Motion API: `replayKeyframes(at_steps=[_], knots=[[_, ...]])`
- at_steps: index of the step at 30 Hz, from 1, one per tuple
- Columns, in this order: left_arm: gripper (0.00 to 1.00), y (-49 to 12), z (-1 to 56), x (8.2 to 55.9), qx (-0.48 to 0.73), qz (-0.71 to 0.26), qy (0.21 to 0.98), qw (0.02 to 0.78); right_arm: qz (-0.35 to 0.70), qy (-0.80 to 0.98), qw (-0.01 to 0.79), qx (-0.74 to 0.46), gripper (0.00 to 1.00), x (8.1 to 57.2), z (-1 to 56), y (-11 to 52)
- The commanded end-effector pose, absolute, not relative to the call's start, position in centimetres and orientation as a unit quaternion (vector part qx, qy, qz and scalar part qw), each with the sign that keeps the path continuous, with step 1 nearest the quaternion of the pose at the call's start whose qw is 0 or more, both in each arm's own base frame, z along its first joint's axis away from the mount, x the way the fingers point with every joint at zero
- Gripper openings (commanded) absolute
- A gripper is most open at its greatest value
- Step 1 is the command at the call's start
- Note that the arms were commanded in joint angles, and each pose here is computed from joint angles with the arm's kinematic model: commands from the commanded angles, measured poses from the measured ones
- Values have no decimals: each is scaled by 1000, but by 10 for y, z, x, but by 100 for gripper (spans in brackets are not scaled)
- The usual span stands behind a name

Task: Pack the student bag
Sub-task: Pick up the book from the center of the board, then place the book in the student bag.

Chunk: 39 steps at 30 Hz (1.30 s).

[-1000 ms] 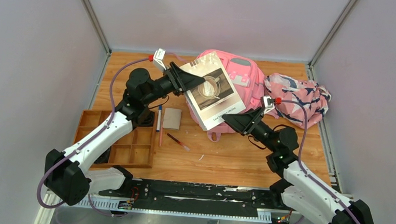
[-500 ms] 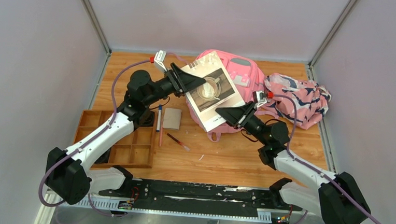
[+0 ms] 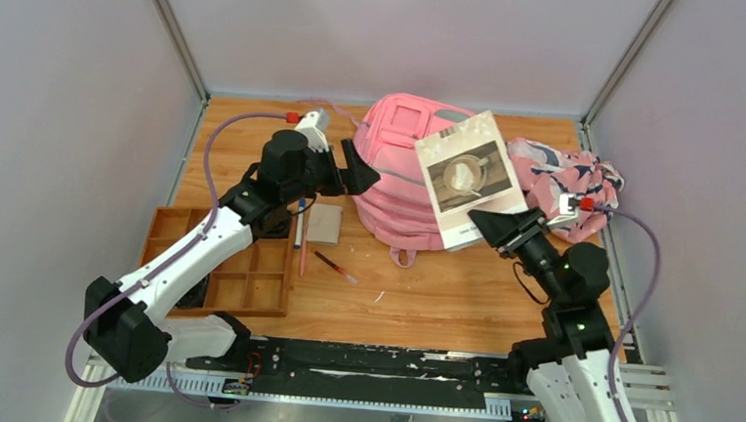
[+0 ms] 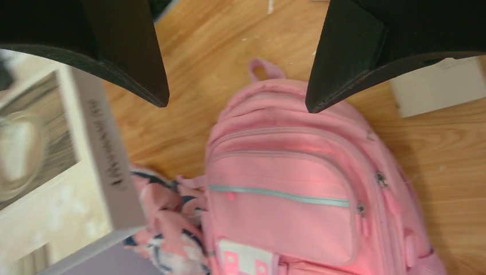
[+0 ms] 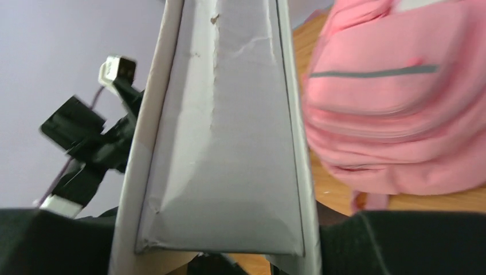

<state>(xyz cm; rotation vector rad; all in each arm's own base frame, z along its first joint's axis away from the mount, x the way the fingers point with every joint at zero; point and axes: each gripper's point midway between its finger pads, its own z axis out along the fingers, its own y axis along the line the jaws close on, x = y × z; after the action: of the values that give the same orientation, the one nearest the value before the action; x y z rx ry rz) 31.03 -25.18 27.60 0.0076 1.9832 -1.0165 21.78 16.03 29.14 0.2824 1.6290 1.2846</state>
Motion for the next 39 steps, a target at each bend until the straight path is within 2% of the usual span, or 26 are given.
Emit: replayKeyframes(at_steps=[1, 6, 10, 14, 19, 22, 34, 37, 39], knots=[[96, -234, 238, 312, 151, -172, 842, 488, 377, 776, 480, 158, 21, 209, 242, 110], [91, -279, 201, 293, 319, -73, 829, 454, 378, 780, 461, 192, 13, 219, 236, 93], [87, -302, 180, 286, 406, -18, 795, 450, 385, 774, 462, 197, 15, 220, 241, 84], [88, -311, 161, 289, 464, 56, 772, 432, 393, 770, 462, 198, 18, 218, 244, 82], [87, -316, 151, 302, 484, 118, 743, 448, 397, 769, 458, 204, 21, 217, 242, 83], [87, -320, 149, 308, 484, 128, 735, 457, 401, 770, 453, 202, 23, 216, 241, 84], [78, -325, 126, 323, 486, 162, 728, 455, 405, 769, 454, 199, 24, 210, 244, 87], [69, -328, 128, 328, 473, 146, 732, 468, 406, 768, 453, 198, 24, 208, 245, 88], [60, -331, 132, 332, 459, 123, 734, 485, 412, 768, 449, 195, 24, 206, 245, 90]])
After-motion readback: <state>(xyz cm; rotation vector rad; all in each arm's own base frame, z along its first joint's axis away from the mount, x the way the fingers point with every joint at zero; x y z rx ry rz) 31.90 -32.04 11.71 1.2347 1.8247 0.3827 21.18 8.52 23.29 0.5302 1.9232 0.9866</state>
